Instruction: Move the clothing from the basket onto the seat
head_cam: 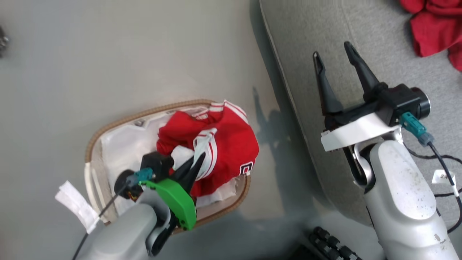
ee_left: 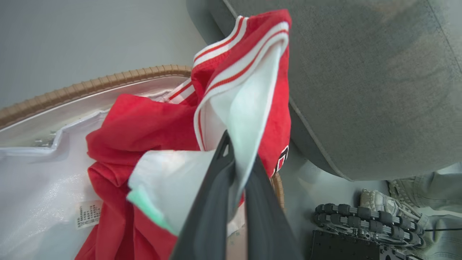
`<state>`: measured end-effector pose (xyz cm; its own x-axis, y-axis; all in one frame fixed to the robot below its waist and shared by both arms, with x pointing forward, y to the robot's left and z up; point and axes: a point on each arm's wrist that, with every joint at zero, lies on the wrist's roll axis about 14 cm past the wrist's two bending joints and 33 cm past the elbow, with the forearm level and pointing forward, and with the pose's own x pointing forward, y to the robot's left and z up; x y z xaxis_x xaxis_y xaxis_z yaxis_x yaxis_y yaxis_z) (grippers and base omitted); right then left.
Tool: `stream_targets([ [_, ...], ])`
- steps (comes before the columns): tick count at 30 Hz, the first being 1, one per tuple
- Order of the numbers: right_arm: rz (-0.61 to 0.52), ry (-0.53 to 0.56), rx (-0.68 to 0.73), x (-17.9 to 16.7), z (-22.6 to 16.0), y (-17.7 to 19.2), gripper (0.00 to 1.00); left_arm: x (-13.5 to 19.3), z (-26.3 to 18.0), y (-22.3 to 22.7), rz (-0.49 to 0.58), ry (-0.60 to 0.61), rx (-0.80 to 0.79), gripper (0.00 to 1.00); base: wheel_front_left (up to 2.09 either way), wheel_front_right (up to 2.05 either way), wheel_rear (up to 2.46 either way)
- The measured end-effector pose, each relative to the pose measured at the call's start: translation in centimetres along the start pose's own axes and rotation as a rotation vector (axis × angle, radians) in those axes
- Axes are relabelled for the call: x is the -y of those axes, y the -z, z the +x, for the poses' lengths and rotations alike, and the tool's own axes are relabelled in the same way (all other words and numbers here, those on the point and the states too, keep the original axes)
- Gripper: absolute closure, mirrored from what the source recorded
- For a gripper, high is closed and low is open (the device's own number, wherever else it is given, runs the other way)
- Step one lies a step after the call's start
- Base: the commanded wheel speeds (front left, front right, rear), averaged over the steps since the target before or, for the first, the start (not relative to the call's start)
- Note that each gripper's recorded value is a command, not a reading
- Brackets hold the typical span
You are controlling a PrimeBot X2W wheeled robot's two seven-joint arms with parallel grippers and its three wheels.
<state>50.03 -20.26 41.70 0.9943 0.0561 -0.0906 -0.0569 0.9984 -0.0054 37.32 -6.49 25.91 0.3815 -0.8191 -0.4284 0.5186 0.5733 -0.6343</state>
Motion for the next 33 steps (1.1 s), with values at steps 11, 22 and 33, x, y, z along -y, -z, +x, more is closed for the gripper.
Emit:
stream_targets([
  [11, 0.042, 0.002, 0.039, -1.0, -4.0, -3.1, 0.00, 4.2, -4.9, -5.2, 0.096, -0.040, 0.199, 1.00, 0.00, 0.00, 0.00],
  [22, 0.055, -0.014, 0.083, -2.3, -7.3, -5.3, 0.00, 9.2, -10.0, -12.3, 0.223, -0.040, 0.469, 1.00, 0.00, 0.00, 0.00],
  [33, 0.072, -0.053, 0.138, -4.1, -9.9, -7.4, 0.00, 14.4, -16.9, -20.4, 0.363, -0.034, 0.799, 1.00, 0.00, 0.00, 0.00],
])
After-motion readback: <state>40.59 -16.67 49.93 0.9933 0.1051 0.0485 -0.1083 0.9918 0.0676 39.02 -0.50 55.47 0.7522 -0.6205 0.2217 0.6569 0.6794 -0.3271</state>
